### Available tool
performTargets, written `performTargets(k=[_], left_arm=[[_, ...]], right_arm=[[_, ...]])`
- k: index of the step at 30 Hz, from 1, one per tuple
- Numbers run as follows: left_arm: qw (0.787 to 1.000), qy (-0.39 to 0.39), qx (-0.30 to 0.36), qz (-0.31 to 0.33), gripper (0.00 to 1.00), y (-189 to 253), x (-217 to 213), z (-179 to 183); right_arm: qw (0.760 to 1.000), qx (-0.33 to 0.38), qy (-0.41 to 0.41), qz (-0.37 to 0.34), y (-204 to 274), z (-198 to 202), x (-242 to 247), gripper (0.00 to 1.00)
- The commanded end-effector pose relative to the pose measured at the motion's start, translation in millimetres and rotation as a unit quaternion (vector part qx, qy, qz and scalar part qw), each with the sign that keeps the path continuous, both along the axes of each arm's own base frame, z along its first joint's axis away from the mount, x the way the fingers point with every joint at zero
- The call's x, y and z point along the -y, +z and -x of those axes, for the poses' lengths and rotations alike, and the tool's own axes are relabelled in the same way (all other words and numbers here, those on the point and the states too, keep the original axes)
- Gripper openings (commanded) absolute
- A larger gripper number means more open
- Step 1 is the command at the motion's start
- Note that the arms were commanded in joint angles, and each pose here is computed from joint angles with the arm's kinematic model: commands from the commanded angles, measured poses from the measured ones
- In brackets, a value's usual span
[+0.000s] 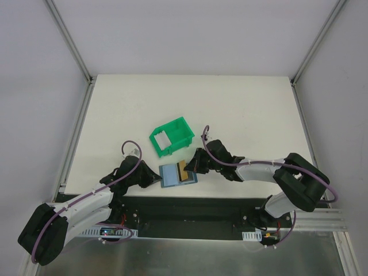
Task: Put the credit cards into the card holder
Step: Insert the credit card into the card holder.
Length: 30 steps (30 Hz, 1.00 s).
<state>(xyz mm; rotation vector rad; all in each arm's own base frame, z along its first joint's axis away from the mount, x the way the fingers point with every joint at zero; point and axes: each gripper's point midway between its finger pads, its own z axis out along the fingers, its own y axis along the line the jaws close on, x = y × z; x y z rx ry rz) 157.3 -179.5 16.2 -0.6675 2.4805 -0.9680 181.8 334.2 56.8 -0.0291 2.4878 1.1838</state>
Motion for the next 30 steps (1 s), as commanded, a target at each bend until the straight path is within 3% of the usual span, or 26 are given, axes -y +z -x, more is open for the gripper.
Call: performTargets(k=[1,30], left_arm=[[1.000,-0.011,-0.005,-0.008,0.00,-3,-2,3],[1.000,-0.008,-0.008,-0.009,0.00,-5,-2,4]], right_arm=[[1.000,0.006,-0.002,-0.014,3,-3,-4,0.00],[0.998,-0.019,-0.006,-0.059,5,0,-14,0.01]])
